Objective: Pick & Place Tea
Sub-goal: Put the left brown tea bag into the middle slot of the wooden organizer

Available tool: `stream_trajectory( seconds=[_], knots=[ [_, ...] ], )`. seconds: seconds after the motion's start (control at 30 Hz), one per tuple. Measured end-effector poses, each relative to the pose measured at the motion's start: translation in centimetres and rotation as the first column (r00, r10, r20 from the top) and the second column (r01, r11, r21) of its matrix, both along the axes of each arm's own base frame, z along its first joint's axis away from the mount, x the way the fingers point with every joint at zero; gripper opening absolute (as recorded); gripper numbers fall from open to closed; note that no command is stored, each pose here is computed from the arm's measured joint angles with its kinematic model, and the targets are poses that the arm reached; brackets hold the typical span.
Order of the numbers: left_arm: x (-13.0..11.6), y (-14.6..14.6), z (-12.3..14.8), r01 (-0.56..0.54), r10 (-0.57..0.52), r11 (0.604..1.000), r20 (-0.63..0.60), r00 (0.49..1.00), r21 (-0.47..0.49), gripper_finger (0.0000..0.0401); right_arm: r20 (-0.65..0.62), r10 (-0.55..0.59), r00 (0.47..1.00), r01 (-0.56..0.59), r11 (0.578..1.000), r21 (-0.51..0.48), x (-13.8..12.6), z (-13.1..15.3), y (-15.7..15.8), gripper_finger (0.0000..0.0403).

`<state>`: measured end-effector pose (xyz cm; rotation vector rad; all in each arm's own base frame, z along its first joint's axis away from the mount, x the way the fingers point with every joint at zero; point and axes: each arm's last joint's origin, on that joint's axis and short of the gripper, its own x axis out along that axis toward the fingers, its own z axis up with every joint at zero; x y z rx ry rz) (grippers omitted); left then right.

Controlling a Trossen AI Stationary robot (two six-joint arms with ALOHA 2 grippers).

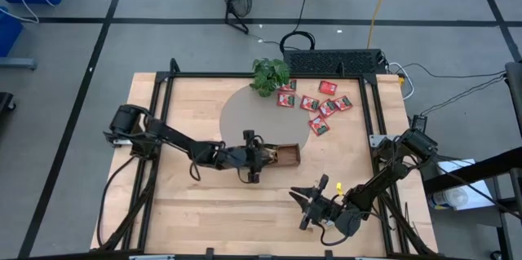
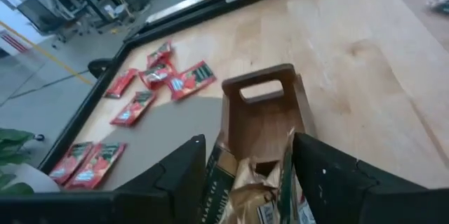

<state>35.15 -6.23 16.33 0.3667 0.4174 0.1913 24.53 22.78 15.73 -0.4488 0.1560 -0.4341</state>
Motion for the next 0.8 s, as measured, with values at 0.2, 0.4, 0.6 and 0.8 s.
stream_trajectory(
  seconds=[0.2, 0.4, 0.6, 0.8],
  knots=[
    [0.1, 0.6, 0.0, -0.028, 0.028, 0.999, 0.0, 1.0, -0.018, 0.0216, 0.003, 0.0, 1.0, 0.0, 1.0, 0.006, 0.0, 0.0, 0.0, 0.005],
    [-0.3, 0.3, 2.6, -0.04, 0.04, 0.999, 0.106, 0.994, -0.003, 0.0216, 0.005, -0.01, 1.0, 0.01, 1.0, 0.014, 0.3, 0.0, -0.3, 0.005],
    [-1.5, 0.3, 5.4, -0.043, 0.043, 0.999, 0.158, 0.987, -0.009, 0.0216, 0.011, 0.043, 0.999, -0.044, 0.996, 0.079, 1.2, -0.2, -1.0, 0.005],
    [-2.3, 0.5, 6.8, -0.048, 0.048, 0.999, 0.167, 0.985, -0.006, 0.0216, -0.084, 0.226, 0.97, -0.209, 0.962, 0.176, 4.6, -0.9, -4.0, 0.0018]
  ],
)
